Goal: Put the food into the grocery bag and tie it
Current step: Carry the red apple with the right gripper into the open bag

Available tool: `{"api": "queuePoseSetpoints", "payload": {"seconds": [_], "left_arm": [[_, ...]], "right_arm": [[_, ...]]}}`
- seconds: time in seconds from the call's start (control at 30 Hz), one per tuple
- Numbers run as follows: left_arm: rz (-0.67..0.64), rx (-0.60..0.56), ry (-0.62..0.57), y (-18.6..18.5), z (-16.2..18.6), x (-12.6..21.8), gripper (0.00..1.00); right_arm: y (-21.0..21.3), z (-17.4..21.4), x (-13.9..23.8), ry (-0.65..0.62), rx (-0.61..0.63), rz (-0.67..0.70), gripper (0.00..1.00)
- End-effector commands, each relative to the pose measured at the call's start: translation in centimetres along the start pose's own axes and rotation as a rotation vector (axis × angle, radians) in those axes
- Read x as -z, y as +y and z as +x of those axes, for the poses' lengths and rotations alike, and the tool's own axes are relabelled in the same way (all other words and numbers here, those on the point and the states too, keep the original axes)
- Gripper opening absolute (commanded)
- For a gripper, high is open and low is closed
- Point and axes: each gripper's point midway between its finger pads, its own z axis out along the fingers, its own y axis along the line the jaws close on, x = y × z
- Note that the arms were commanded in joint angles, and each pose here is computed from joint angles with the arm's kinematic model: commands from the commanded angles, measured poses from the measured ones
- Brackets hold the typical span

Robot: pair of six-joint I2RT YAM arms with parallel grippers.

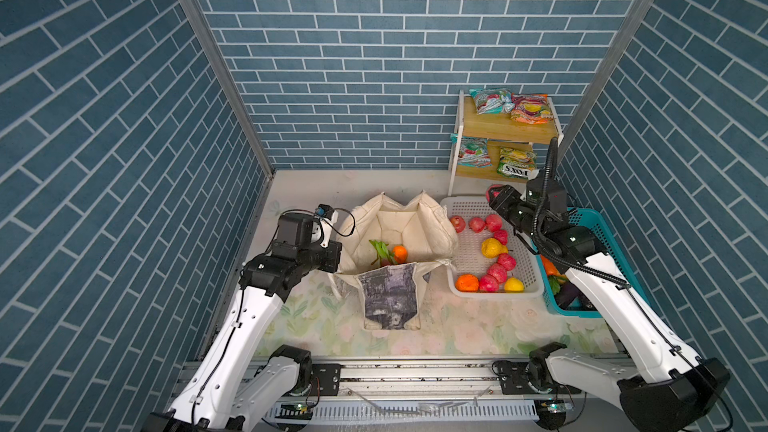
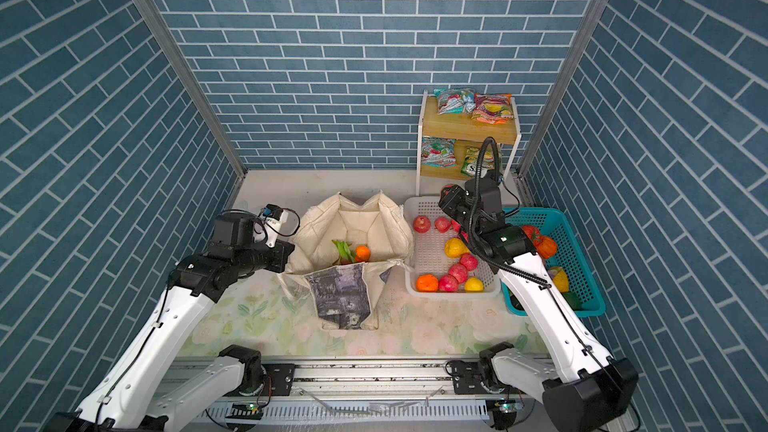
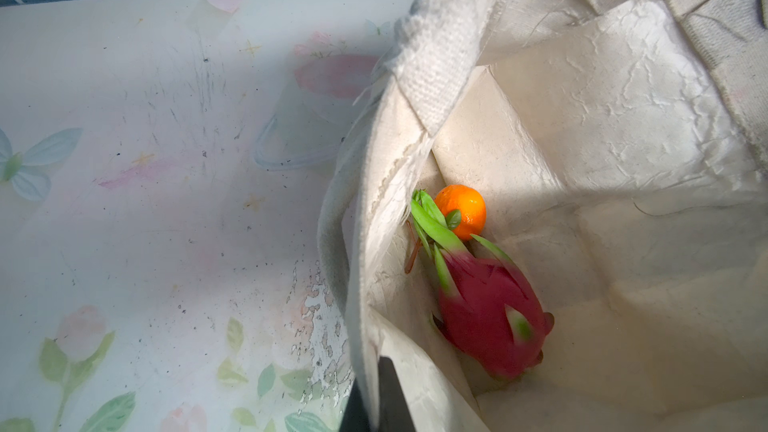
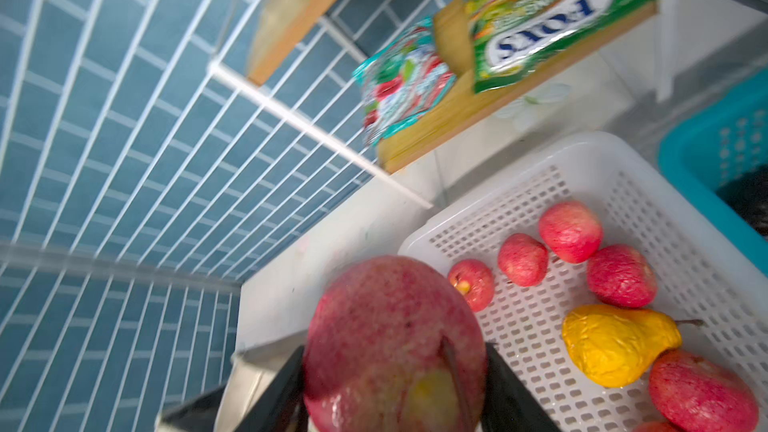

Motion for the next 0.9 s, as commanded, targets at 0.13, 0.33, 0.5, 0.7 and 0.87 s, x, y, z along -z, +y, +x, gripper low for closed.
{"api": "queuePoseSetpoints", "payload": {"seconds": [0.13, 0.33, 0.5, 0.7, 0.87], "left_arm": [[-0.017, -0.006, -0.024, 0.4, -0.3, 0.1, 0.0], [-0.016, -0.005, -0.017, 0.4, -0.2, -0.1, 0.0], [-0.013, -0.004, -0.015, 0.3, -0.1, -0.1, 0.0], [-0.007, -0.004, -0.015, 0.2, -0.1, -0.2, 0.0], [-0.003, -0.004, -0.015, 0.2, -0.1, -0.2, 0.0]], "right_arm": [[5.3, 7.3, 1.4, 0.29, 0.453, -0.118, 0.46], [9.8, 14.2, 0.6, 0.484, 0.7, -0.22, 0.45], [12.0, 18.6, -0.6, 0.606, 0.782, -0.278, 0.41], [13.4, 22.0, -1.6, 0.708, 0.812, -0.328, 0.38], [13.8, 24.0, -2.3, 0.771, 0.822, -0.342, 0.36]]}}
